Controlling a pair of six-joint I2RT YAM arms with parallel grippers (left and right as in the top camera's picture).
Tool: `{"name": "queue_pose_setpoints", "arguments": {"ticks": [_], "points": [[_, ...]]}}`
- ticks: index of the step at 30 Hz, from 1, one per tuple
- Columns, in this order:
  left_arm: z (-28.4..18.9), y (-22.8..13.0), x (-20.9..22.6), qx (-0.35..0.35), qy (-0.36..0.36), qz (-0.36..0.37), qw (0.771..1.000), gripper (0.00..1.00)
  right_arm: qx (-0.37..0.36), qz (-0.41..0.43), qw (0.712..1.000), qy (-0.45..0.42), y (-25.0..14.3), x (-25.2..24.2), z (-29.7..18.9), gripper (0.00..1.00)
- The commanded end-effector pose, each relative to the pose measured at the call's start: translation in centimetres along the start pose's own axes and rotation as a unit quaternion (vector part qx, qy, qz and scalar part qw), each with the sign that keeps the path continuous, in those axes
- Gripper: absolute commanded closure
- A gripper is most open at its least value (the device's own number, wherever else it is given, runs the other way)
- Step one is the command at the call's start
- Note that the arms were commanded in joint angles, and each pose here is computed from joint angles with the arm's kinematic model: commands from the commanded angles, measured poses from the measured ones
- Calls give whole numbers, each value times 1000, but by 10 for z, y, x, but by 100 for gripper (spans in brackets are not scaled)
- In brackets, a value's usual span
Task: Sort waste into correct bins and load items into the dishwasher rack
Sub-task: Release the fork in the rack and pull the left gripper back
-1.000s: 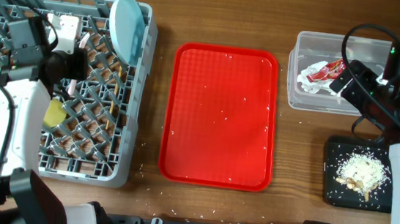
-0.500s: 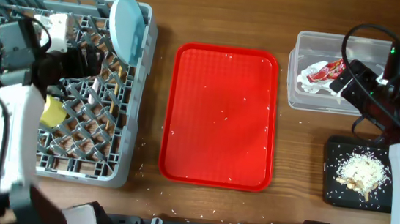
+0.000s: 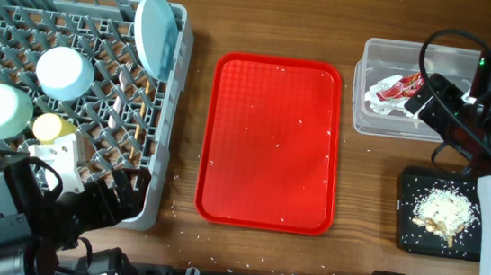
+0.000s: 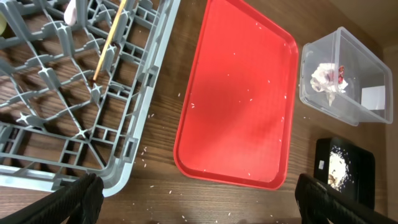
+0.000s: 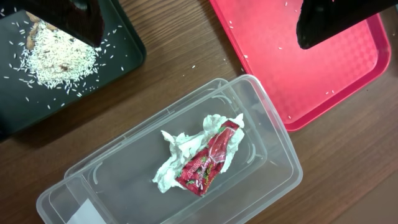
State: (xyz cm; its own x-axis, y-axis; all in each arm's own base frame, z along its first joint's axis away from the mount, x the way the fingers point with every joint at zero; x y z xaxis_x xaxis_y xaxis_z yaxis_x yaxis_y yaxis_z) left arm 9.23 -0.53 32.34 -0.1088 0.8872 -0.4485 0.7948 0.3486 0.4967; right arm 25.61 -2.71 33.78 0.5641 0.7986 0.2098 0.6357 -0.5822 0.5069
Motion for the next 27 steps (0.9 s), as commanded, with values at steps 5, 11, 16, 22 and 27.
{"name": "queue_pose_setpoints", "arguments": {"ticks": [5, 11, 16, 22, 27], "points": [[-1, -2, 3, 3, 22, 0, 1000, 0, -3, 2, 1000, -9, 1, -1, 2, 0], [2, -1, -12, -26, -24, 125, 992, 0, -3, 2, 1000, -9, 1, -1, 2, 0], [26, -13, -10, -118, -74, 212, 967, 0, -3, 2, 1000, -9, 1, -1, 2, 0], [91, -27, 14, -247, -108, 263, 926, 0, -3, 2, 1000, -9, 1, -1, 2, 0], [122, -34, 32, -318, -108, 240, 911, 0, -3, 2, 1000, -9, 1, -1, 2, 0]]}}
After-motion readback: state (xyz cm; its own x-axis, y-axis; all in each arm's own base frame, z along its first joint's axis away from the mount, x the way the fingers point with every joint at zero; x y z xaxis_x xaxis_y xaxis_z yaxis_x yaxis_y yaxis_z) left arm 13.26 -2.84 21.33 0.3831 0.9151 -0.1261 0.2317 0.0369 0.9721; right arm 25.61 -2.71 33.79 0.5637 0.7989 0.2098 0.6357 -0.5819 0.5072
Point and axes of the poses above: each gripper's point midway between its finger pads, its own z axis out along the fingers, its own x axis along the line the jaws close on, y = z × x, the point moved 10 cm from there along -z, back along the fingers, and after that the axes turned 4 degrees about z, right-handed, at the moved point
